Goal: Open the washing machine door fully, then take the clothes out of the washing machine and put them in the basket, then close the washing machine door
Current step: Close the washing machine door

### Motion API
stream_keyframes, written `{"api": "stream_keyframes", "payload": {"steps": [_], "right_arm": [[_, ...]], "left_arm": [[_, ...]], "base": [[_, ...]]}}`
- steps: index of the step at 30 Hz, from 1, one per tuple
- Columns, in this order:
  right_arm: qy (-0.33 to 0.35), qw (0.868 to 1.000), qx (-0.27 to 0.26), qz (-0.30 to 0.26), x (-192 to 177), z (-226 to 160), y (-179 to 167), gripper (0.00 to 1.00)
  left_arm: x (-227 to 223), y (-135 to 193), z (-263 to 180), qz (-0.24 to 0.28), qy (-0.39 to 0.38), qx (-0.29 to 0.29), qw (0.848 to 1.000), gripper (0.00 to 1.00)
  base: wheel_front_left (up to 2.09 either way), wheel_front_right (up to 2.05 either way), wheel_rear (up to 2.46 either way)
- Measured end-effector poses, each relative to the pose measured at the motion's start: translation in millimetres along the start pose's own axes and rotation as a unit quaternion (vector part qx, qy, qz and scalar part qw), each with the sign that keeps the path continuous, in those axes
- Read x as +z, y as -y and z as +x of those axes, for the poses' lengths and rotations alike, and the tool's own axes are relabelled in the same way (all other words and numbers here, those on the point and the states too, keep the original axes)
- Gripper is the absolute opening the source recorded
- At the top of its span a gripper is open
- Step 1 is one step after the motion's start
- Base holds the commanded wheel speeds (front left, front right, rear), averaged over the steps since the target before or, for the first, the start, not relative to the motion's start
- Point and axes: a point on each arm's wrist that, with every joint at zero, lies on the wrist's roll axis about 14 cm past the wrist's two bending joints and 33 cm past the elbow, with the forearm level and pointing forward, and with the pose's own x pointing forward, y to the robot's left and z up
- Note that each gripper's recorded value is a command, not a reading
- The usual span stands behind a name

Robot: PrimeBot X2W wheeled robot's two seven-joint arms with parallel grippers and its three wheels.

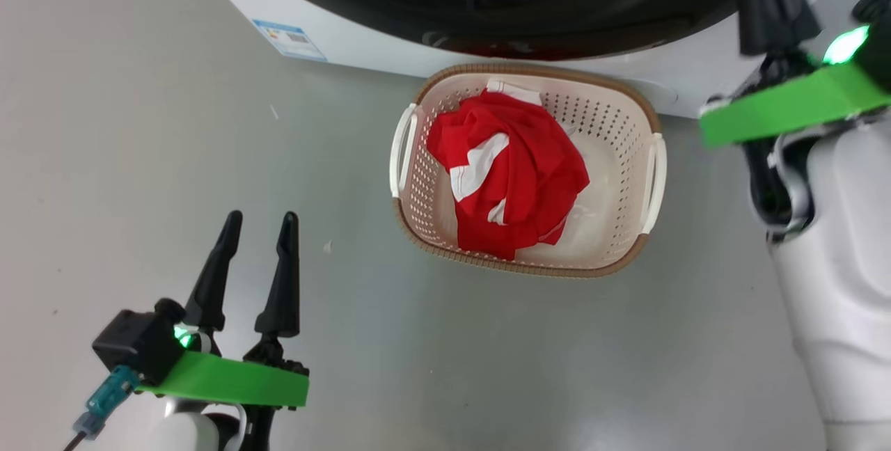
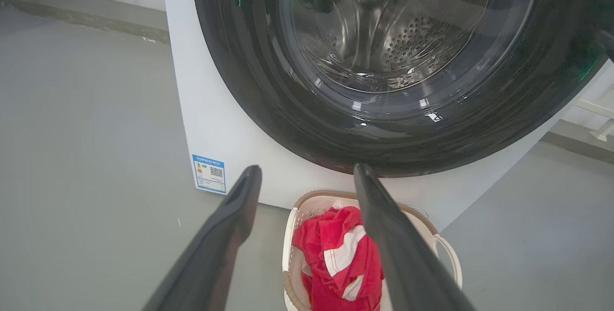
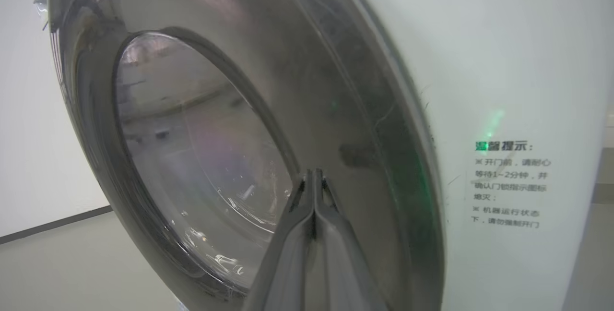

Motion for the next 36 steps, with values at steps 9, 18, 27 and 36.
{"api": "stream_keyframes", "payload": {"steps": [9,18,27,36], "right_arm": [[-0.057,0.998,-0.003,-0.014,-19.4,-53.1,-6.0,1.00],[-0.098,0.995,-0.019,-0.021,-26.2,-108.5,-6.9,1.00],[-0.111,0.992,-0.049,-0.026,-18.1,-155.5,-0.4,1.00],[-0.118,0.989,-0.087,-0.034,-8.3,-199.2,12.7,1.00]], "left_arm": [[7.6,2.3,-12.1,0.012,0.004,-0.014,1.000,1.00],[11.3,2.9,-27.9,0.019,0.004,-0.025,1.000,1.00],[15.4,3.4,-41.8,0.023,0.007,-0.035,0.999,1.00],[19.8,12.5,-44.9,0.028,0.012,-0.058,0.998,1.00]], "base": [[0.00,0.00,0.00],[0.00,0.00,0.00],[0.00,0.00,0.00],[0.00,0.00,0.00]]}}
